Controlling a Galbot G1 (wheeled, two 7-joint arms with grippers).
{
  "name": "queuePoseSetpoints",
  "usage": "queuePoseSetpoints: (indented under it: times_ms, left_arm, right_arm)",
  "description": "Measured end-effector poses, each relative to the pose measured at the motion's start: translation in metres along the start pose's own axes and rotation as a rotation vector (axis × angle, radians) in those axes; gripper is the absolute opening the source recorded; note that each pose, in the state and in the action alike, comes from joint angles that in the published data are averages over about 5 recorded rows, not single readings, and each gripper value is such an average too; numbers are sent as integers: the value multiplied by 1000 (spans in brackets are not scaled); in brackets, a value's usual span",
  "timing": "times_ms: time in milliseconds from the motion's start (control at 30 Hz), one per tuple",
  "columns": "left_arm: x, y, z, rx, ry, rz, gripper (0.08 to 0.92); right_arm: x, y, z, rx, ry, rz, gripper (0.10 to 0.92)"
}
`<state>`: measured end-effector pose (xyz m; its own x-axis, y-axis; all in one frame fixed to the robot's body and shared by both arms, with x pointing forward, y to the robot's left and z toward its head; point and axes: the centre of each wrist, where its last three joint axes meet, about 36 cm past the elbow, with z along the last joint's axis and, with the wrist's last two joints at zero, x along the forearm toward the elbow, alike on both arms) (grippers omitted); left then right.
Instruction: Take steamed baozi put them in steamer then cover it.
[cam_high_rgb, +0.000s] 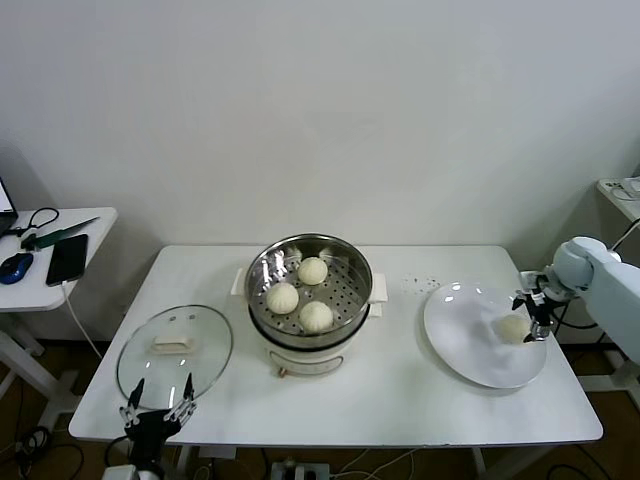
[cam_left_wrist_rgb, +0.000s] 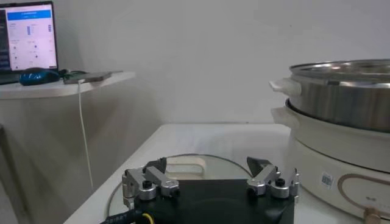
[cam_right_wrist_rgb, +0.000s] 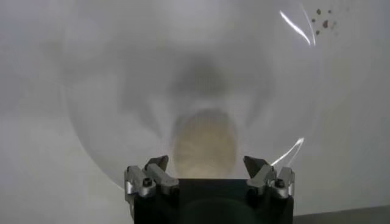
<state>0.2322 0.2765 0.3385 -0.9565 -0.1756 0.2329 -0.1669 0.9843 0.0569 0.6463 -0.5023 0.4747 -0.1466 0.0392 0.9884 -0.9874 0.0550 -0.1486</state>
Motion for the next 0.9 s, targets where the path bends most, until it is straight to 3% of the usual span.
queuePoseSetpoints:
  times_ms: [533,900]
  left_arm:
    - [0,0,3,0,5,-2,823]
    - [1,1,4,-1,6,-5,823]
  right_arm:
    - [-23,-10,-6,3,15,-34,818]
    - [-21,-13,-5,-6,16,-39,720]
